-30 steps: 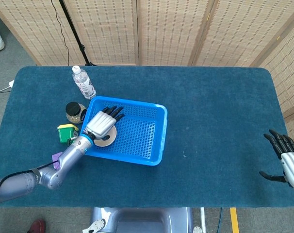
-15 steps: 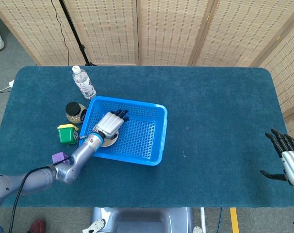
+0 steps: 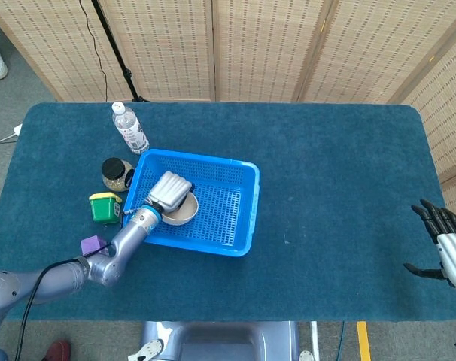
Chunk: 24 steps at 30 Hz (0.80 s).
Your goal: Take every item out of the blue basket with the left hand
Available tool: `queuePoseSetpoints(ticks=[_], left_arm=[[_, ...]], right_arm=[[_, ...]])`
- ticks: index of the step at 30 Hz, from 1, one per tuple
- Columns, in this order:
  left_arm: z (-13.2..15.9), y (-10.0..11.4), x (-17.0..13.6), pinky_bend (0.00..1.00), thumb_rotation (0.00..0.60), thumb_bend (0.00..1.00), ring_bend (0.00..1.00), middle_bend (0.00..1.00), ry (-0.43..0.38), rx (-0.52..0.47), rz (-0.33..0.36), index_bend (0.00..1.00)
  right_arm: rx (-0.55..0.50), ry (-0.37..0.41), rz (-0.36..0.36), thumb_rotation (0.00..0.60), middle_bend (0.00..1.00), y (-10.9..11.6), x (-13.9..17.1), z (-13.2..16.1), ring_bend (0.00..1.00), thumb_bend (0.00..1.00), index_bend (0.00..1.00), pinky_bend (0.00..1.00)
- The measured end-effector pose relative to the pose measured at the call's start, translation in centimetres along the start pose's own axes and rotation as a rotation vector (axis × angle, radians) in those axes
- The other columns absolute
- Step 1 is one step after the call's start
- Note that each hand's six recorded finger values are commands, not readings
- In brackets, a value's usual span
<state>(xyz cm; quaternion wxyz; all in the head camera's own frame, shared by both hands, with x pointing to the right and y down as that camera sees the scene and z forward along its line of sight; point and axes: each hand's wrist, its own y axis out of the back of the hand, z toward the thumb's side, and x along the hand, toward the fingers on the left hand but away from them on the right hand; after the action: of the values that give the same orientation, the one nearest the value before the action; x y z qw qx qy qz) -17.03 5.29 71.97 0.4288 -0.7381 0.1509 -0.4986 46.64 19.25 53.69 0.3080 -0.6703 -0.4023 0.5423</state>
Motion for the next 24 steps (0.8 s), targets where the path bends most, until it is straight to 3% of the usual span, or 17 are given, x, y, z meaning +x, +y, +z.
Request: queuePoseSetpoints(ticks=[8, 14, 19, 24], left_arm=[[-0.1, 3.9, -1.8, 0.69, 0.6, 0.66, 0.59, 0.62, -0.036, -0.088, 0.118, 0.8], [0.5, 6.7, -4.5, 0.69, 0.6, 0.66, 0.59, 0.62, -0.118, -0.126, 0.229, 0.8], [1.8, 7.5, -7.6, 0.69, 0.6, 0.65, 0.59, 0.62, -0.247, -0.128, 0.316, 0.8], [4.4, 6.6, -10.9, 0.69, 0.6, 0.64, 0.59, 0.62, -0.43, -0.129, 0.354, 0.8]], right_arm=[[-0.004, 0.016, -0.003, 0.6, 0.0, 0.1, 0.3, 0.4, 0.0, 0.0, 0.0, 0.0], [-0.003, 0.029, -0.006, 0.6, 0.0, 0.1, 0.6, 0.7, 0.0, 0.0, 0.0, 0.0], [0.002, 0.035, -0.003, 0.6, 0.0, -0.1, 0.7, 1.0, 0.0, 0.0, 0.0, 0.0], [0.008, 0.041, 0.0, 0.6, 0.0, -0.3, 0.7, 1.3, 0.0, 0.0, 0.0, 0.0]])
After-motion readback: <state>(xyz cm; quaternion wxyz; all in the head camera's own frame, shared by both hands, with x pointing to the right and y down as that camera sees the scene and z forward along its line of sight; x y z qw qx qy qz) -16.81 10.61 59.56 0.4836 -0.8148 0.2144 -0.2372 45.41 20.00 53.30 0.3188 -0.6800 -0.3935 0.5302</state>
